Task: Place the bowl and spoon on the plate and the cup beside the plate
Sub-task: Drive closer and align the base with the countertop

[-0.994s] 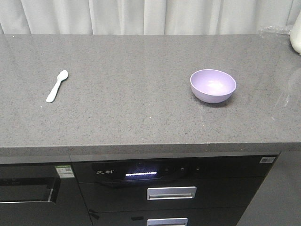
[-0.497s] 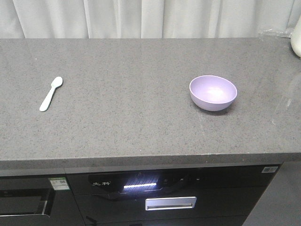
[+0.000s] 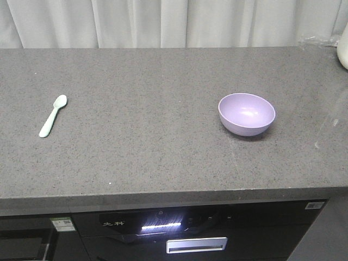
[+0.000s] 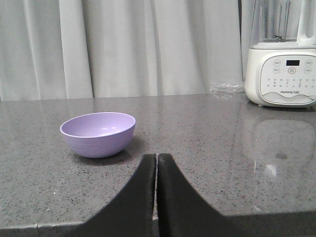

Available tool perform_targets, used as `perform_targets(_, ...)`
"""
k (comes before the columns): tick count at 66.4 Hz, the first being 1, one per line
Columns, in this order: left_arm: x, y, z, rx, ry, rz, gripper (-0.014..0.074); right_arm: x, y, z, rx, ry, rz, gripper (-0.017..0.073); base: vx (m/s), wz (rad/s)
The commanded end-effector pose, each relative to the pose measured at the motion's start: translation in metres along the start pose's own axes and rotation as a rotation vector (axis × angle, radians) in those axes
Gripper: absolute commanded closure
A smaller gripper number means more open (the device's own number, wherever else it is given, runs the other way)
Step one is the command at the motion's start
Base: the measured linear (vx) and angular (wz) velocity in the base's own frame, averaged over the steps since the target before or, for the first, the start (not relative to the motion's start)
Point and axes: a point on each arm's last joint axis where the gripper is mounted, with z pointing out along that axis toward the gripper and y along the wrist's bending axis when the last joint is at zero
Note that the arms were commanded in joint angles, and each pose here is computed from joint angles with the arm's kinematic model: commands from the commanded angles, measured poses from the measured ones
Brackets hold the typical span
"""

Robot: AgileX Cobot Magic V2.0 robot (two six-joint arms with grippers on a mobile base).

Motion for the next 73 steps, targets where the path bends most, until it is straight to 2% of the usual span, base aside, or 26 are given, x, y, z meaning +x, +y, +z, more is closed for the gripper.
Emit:
perform_targets(1,-0.0086,-0.0007,-0.0003,0.008,-0.071,-0.016,0.06,-0.0056,-0.0003,-0.0007,0.005,-0.073,-0.004,0.0562,0.05,-0.01)
perform_targets(73,-0.0086,-0.0007,-0.0003,0.008,-0.071,-0.016,0.06,-0.0056,-0.0003,-0.0007,0.005,-0.073,-0.004,0.0562,0.06,0.01)
